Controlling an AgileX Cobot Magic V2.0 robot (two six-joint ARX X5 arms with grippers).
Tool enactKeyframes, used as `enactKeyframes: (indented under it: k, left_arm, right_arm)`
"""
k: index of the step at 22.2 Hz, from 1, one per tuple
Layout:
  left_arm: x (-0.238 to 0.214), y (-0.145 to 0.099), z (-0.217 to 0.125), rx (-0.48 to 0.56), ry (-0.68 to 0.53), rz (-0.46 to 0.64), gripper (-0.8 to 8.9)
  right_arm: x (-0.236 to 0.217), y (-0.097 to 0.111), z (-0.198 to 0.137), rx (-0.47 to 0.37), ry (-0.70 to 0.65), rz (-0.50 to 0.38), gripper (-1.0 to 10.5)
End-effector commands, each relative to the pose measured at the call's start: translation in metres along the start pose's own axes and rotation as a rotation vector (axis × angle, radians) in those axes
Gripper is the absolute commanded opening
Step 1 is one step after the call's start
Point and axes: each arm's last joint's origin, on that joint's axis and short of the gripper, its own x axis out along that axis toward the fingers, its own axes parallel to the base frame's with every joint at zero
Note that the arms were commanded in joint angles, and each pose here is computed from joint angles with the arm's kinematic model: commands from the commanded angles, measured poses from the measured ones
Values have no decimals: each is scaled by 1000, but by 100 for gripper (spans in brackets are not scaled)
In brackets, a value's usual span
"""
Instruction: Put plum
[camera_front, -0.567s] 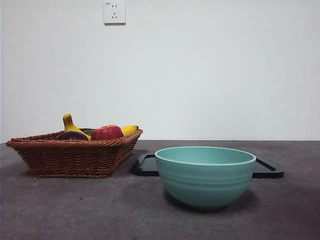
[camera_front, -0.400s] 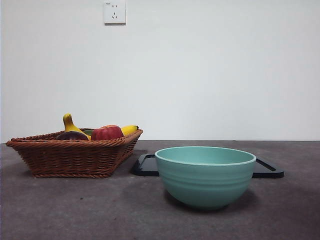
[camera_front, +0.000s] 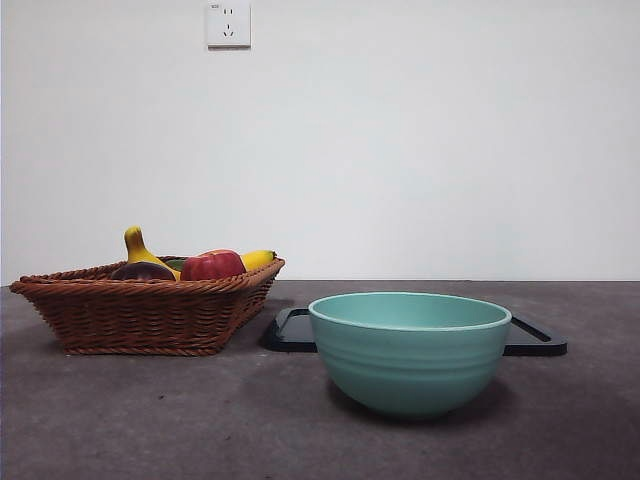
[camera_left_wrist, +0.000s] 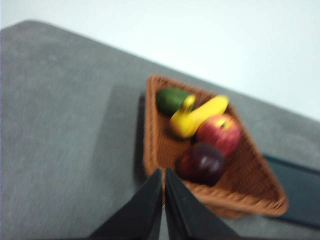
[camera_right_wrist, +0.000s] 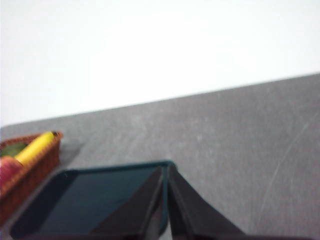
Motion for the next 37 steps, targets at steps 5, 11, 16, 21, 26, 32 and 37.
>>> enactKeyframes:
  k: [5, 11, 16, 21, 26, 32, 37]
  left_arm:
    - [-17, -18, 41, -11, 21, -18, 9]
    - [-22, -33, 72, 72, 145, -76, 9]
    - [-15, -41, 92, 130, 280, -124, 9]
    - [-7, -47, 103, 146, 412, -200, 9]
    - [0, -49, 103, 164, 555, -235, 9]
    - [-1, -49, 101, 164, 585, -235, 9]
    - [-1, -49, 101, 161, 585, -234, 350]
  right_arm:
    - [-14, 13, 39, 7, 37, -9, 5]
    - [-17, 24, 71, -25, 162, 5, 5]
    - [-9, 32, 93, -55, 300, 73, 5]
    - [3, 36, 107, -70, 457, 122, 5]
    - [14, 39, 111, -90, 657, 162, 5]
    - [16, 41, 108, -98, 720, 186, 5]
    - [16, 41, 108, -89, 721, 183, 347]
